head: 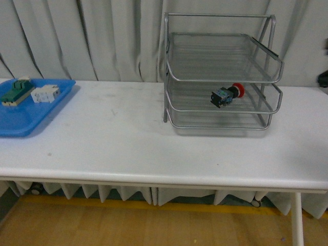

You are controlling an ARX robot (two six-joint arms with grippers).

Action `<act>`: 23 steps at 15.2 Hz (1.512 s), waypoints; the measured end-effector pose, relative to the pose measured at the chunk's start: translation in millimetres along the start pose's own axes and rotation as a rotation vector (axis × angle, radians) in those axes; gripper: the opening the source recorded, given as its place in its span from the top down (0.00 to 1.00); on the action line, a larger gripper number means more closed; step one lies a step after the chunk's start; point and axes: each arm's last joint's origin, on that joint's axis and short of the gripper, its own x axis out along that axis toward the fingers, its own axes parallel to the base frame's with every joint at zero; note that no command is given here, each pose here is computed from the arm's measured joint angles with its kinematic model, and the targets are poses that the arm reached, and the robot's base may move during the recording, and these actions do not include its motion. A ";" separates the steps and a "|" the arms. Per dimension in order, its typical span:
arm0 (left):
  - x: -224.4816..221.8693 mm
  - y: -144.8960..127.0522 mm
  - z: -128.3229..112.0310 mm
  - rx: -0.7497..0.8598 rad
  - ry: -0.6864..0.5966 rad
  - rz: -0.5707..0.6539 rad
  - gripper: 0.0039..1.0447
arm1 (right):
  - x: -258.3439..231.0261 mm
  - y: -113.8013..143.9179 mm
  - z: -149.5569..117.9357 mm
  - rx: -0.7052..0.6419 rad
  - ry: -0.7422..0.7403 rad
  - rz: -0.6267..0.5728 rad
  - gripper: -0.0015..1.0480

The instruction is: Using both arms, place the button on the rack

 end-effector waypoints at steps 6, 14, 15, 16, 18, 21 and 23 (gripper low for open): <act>0.0 0.0 0.0 0.000 0.000 0.000 0.06 | -59.9 -15.2 0.2 0.059 -0.084 0.023 0.98; 0.0 0.0 0.0 0.000 0.000 0.000 0.06 | -149.3 -43.0 -71.5 -0.216 -0.493 -0.130 0.98; 0.0 0.0 0.0 0.000 0.000 0.000 0.06 | -149.6 -45.3 -83.6 -0.228 -0.499 -0.126 0.98; 0.0 0.0 0.0 0.000 0.000 0.000 0.06 | -149.0 -46.9 -93.9 -0.236 -0.506 -0.133 0.98; 0.0 0.0 0.0 0.000 0.000 0.000 0.06 | -146.5 -41.4 -106.0 -0.241 -0.489 -0.122 0.98; 0.0 0.0 -0.1 0.000 0.001 0.000 0.06 | -145.8 -30.1 -117.8 -0.241 -0.495 -0.131 0.98; 0.0 0.0 0.0 0.000 0.000 0.000 0.06 | -146.8 -28.9 -121.4 -0.242 -0.500 -0.130 0.98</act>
